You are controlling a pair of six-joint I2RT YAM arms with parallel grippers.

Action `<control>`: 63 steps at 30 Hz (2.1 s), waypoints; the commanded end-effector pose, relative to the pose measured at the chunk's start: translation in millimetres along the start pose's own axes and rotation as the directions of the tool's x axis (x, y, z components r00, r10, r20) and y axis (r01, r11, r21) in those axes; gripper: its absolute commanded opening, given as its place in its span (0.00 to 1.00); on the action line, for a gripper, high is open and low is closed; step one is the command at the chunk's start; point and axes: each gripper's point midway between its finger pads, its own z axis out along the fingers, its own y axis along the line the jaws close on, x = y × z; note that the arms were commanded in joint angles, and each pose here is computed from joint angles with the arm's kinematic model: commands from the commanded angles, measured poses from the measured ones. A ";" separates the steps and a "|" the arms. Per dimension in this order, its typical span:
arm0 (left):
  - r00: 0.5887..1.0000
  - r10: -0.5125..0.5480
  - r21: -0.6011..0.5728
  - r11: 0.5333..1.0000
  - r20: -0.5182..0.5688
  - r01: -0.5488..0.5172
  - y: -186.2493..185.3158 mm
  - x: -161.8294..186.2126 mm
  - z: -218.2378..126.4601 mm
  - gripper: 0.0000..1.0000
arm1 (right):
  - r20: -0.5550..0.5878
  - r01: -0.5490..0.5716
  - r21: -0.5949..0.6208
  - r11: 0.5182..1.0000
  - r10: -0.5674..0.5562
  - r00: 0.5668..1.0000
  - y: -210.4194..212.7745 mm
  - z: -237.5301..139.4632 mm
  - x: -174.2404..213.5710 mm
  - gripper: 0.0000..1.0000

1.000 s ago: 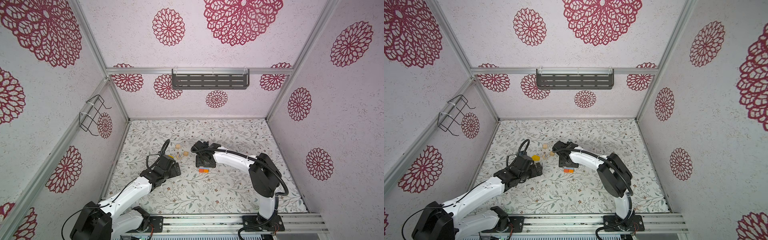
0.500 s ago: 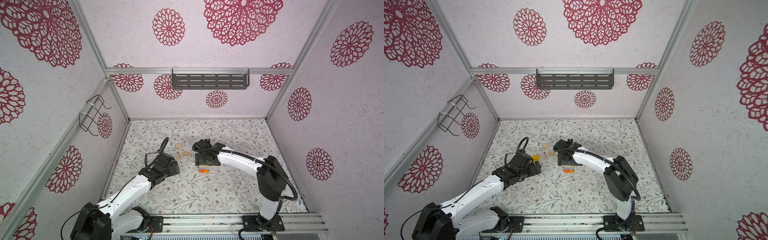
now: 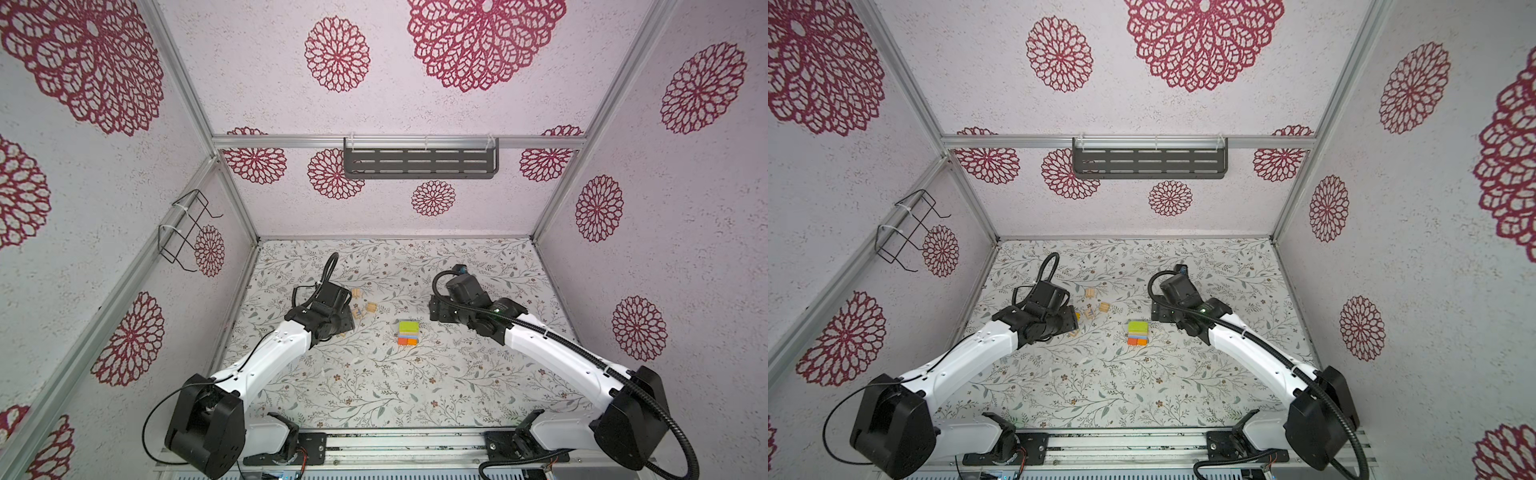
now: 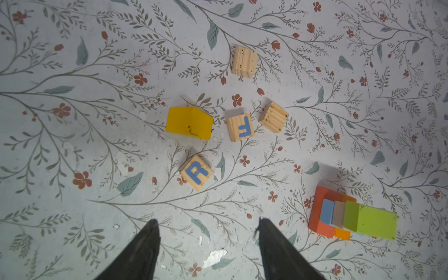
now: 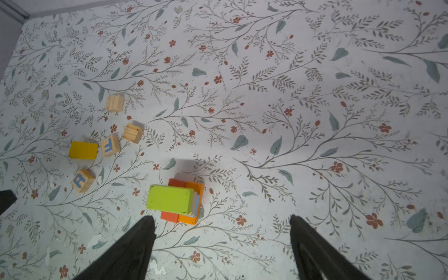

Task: Build the wood block tower
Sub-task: 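Open the right gripper and lift away from the stack, then move the left gripper over the wooden letter cubes while the right hovers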

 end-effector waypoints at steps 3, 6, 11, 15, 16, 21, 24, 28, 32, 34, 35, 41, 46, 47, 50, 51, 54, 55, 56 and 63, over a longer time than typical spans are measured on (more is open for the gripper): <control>1.000 0.013 -0.055 0.998 -0.027 -0.014 -7.5 -15.0 14.4 0.61 | 0.042 0.051 -0.061 0.997 -0.048 0.998 -2.2 -1.2 -14.6 0.87; 0.998 0.009 -0.074 0.997 -0.070 -0.014 -16.7 -17.6 32.4 0.55 | 0.044 0.058 -0.044 0.997 -0.056 0.997 -11.9 4.6 -15.9 0.79; 0.993 -0.019 -0.087 0.996 -0.116 0.008 -30.0 -18.1 62.1 0.54 | 0.037 0.051 -0.037 0.998 -0.049 0.998 -24.4 14.8 -17.3 0.77; 0.991 -0.030 -0.100 0.995 -0.130 0.017 -34.5 -19.3 77.5 0.54 | 0.035 0.045 -0.045 0.998 -0.044 0.998 -29.1 21.1 -17.1 0.77; 0.991 -0.031 -0.100 0.995 -0.133 0.018 -36.0 -19.4 81.1 0.54 | 0.035 0.044 -0.049 0.998 -0.043 0.998 -29.3 22.5 -16.9 0.77; 0.990 -0.028 -0.089 0.996 -0.139 0.016 -41.8 -19.9 92.9 0.54 | 0.024 0.040 -0.051 0.998 -0.039 0.999 -32.6 31.2 -13.9 0.77; 0.989 -0.028 -0.094 0.996 -0.145 0.014 -41.9 -18.1 99.6 0.54 | 0.012 0.037 -0.047 0.998 -0.037 0.999 -34.3 37.8 -11.5 0.80; 0.988 -0.029 -0.087 0.996 -0.153 0.016 -44.9 -16.6 108.1 0.53 | 0.000 0.034 -0.048 0.998 -0.035 0.999 -34.8 44.9 -9.7 0.82; 0.987 -0.021 -0.082 0.997 -0.159 0.008 -47.9 -17.5 113.0 0.52 | -0.005 0.034 -0.047 0.998 -0.034 0.999 -36.1 48.0 -9.4 0.83; 0.987 -0.020 -0.085 0.996 -0.157 0.006 -47.7 -18.3 114.3 0.51 | -0.004 0.032 -0.043 0.999 -0.032 0.999 -37.6 48.3 -10.0 0.84; 0.987 -0.020 -0.086 0.996 -0.158 0.006 -47.7 -18.4 115.3 0.51 | -0.005 0.030 -0.043 0.999 -0.031 1.000 -38.2 48.4 -9.7 0.84; 0.983 -0.018 -0.110 0.994 -0.184 -0.002 -44.3 -10.4 129.3 0.50 | -0.006 0.027 -0.046 0.999 -0.028 1.000 -38.7 49.5 -9.6 0.85; 0.981 -0.016 -0.106 0.994 -0.195 -0.005 -45.6 -7.6 133.5 0.48 | -0.009 0.026 -0.040 0.999 -0.026 1.000 -40.4 51.8 -8.9 0.86; 0.981 -0.015 -0.108 0.994 -0.195 -0.006 -45.7 -7.7 133.6 0.48 | -0.012 0.026 -0.038 0.999 -0.026 1.000 -41.4 52.6 -7.9 0.86; 0.980 -0.016 -0.114 0.993 -0.199 -0.007 -44.4 -7.0 134.3 0.48 | -0.017 0.023 -0.040 0.999 -0.023 1.000 -41.7 54.1 -6.3 0.86; 0.980 -0.015 -0.118 0.993 -0.198 -0.008 -43.6 -6.8 134.6 0.48 | -0.016 0.023 -0.040 0.999 -0.023 1.000 -42.2 54.6 -6.4 0.86; 0.981 -0.017 -0.120 0.993 -0.195 -0.007 -43.5 -7.8 134.2 0.45 | -0.021 0.019 -0.046 0.999 -0.020 1.000 -41.6 56.1 -4.4 0.86; 0.980 -0.017 -0.122 0.992 -0.197 -0.007 -43.0 -7.4 134.5 0.44 | -0.024 0.018 -0.046 0.999 -0.019 1.000 -41.6 56.4 -3.4 0.86; 0.980 -0.014 -0.122 0.993 -0.197 -0.010 -43.3 -7.2 134.5 0.43 | -0.022 0.018 -0.047 0.999 -0.019 1.000 -41.5 56.4 -3.8 0.86; 0.983 -0.010 -0.118 0.993 -0.182 -0.011 -43.1 -11.1 128.1 0.39 | -0.027 0.011 -0.050 0.999 -0.013 1.000 -43.0 58.1 0.1 0.86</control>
